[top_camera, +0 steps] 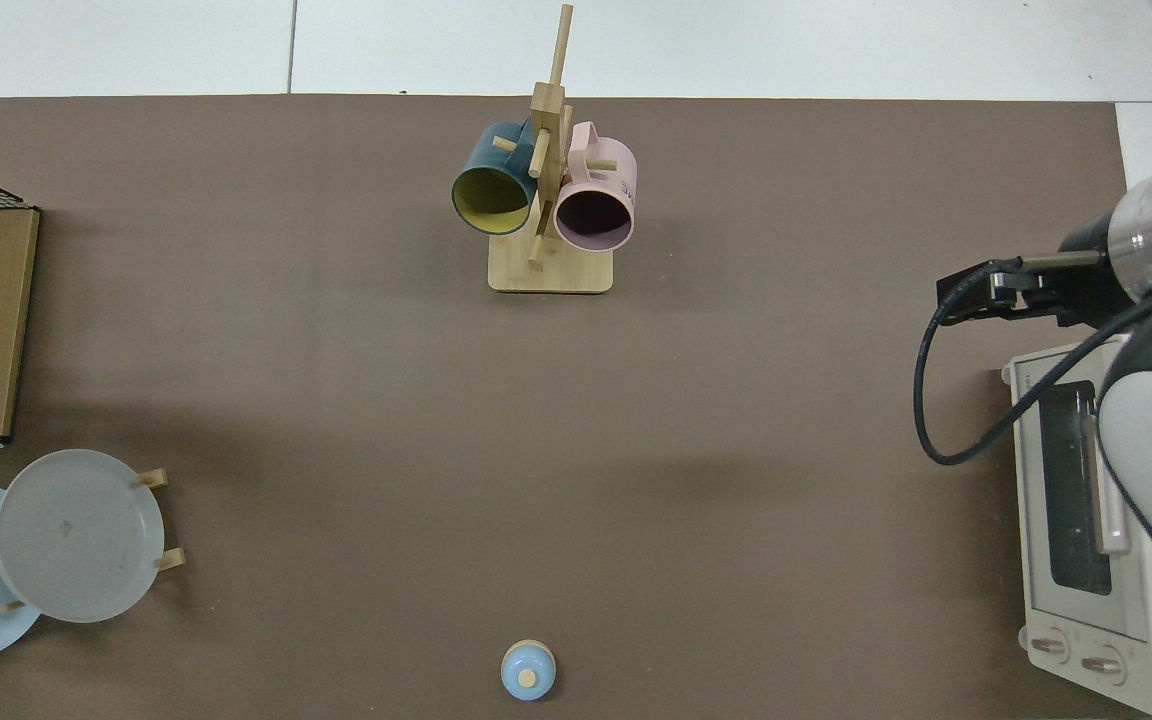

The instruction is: Put markers into pen holder

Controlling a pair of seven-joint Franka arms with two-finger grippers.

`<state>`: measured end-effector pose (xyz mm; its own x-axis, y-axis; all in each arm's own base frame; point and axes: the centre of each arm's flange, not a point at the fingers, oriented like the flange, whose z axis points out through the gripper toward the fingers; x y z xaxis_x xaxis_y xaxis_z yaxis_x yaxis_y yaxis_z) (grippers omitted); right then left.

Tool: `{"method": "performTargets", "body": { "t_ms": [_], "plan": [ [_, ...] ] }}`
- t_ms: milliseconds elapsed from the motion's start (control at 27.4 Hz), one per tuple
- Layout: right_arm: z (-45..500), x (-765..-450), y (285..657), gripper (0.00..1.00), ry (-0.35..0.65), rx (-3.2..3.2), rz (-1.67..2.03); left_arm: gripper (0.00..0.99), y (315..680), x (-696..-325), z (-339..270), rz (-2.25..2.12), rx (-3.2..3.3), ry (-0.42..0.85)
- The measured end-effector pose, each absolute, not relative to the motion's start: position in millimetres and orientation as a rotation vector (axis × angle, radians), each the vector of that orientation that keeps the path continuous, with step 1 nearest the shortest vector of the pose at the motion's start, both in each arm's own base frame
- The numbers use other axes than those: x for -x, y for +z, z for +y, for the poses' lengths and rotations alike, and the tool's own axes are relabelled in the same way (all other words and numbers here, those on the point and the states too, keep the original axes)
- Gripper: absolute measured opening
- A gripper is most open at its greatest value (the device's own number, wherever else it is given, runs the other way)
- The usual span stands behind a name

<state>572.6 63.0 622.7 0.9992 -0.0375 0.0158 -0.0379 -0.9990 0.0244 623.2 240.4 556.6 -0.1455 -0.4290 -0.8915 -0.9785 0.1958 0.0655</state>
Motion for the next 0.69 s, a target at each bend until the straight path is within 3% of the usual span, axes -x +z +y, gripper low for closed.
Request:
{"method": "performTargets", "body": {
  "t_ms": [693],
  "plan": [
    [63,-573,623,1.0,0.024,-3.116,-0.059,0.167,546,-617,238,1.709,1.387,1.031]
  ]
}}
